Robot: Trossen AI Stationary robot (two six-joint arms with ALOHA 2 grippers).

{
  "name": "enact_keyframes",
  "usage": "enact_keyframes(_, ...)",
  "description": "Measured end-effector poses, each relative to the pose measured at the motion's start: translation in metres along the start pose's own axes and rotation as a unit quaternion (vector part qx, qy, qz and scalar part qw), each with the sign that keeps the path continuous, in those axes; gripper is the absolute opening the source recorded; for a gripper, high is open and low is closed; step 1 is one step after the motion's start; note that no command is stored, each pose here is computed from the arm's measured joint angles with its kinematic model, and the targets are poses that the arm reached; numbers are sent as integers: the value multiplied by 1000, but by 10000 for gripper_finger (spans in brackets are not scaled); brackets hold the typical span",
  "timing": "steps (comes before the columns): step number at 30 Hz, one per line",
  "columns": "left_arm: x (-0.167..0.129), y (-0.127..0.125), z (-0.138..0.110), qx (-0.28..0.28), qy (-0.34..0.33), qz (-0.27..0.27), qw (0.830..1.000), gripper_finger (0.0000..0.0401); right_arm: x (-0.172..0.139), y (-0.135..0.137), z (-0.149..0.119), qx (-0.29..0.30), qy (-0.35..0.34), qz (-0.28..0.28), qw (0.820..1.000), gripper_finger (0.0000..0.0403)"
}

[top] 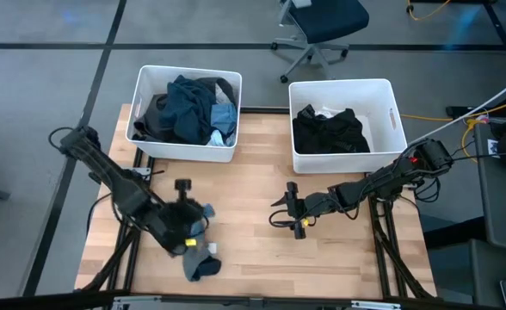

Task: Sort clothes
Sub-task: Put the blue sock into the left white laundry bin

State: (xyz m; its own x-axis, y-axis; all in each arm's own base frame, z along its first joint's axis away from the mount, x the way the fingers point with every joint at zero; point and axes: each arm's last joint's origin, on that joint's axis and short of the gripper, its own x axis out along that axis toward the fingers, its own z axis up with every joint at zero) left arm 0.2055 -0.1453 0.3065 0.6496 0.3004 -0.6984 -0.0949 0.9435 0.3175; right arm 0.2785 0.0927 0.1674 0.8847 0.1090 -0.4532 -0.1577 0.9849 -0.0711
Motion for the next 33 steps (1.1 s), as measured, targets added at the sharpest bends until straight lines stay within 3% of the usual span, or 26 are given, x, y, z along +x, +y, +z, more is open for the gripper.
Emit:
enact_keyframes(4,-14,25,9,-32,-78,71,994,10,0,0,0,0,0,0,1000,264)
enact_keyframes(8,-24,53,15,-88,-118,95,985,11,0,0,1,1,-5,0,1000,264)
enact_keyframes(19,-39,131,25,-162,-175,196,951,12,0,0,1,1,-7,0,1000,264)
enact_keyframes(33,-61,207,23,-185,-200,365,890,13,0,0,1,1,-4,0,1000,264)
